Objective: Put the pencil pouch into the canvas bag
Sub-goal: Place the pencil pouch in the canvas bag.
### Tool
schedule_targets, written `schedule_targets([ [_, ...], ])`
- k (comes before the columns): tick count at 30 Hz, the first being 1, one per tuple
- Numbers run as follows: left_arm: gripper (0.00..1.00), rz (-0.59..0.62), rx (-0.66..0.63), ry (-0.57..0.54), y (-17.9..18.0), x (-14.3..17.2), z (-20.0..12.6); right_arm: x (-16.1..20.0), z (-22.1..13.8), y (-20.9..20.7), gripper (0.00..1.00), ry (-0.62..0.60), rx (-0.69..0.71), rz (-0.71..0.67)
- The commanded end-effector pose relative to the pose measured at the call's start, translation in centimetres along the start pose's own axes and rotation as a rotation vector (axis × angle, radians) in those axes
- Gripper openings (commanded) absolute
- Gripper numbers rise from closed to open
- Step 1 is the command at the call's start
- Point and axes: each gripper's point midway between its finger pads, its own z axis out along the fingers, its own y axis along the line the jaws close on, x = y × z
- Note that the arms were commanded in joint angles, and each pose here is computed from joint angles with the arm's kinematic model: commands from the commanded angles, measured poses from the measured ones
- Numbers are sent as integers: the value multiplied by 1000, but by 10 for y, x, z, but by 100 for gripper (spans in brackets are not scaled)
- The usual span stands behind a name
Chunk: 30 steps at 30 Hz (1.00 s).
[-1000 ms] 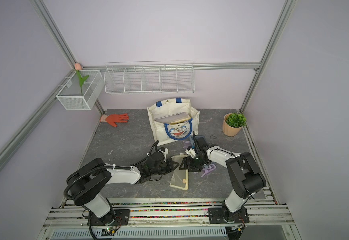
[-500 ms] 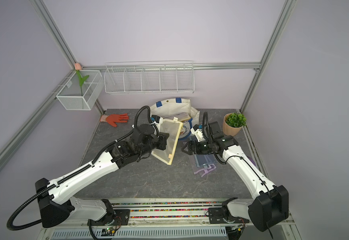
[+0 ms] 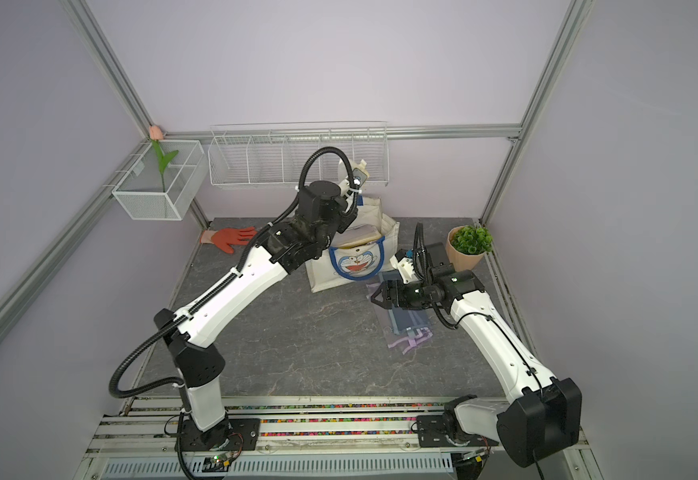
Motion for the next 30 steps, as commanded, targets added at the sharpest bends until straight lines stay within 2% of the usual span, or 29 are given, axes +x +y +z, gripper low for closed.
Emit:
schedule_targets([
  [1, 0, 164, -42, -5, 2, 0, 32, 6, -3, -3, 83, 5, 4, 9],
  [4, 0, 194, -40, 14, -8, 11, 57, 7, -3, -3, 83, 10, 1, 11],
  [7, 0, 201, 17, 41, -25, 31, 71, 7, -4, -6, 83, 6, 9, 11],
  [13, 0, 186, 155, 100, -65, 72, 79, 4, -2, -11, 82, 2, 10, 26],
  [19, 0, 198, 177, 143, -83, 97, 87, 3, -2, -12, 82, 0, 12, 28],
  [25, 0, 180, 199, 151, -87, 103, 84, 2, -4, -14, 82, -8, 17, 33],
  [30, 12, 125, 299, 167, -97, 105, 74, 0, -5, -14, 82, -14, 19, 29],
])
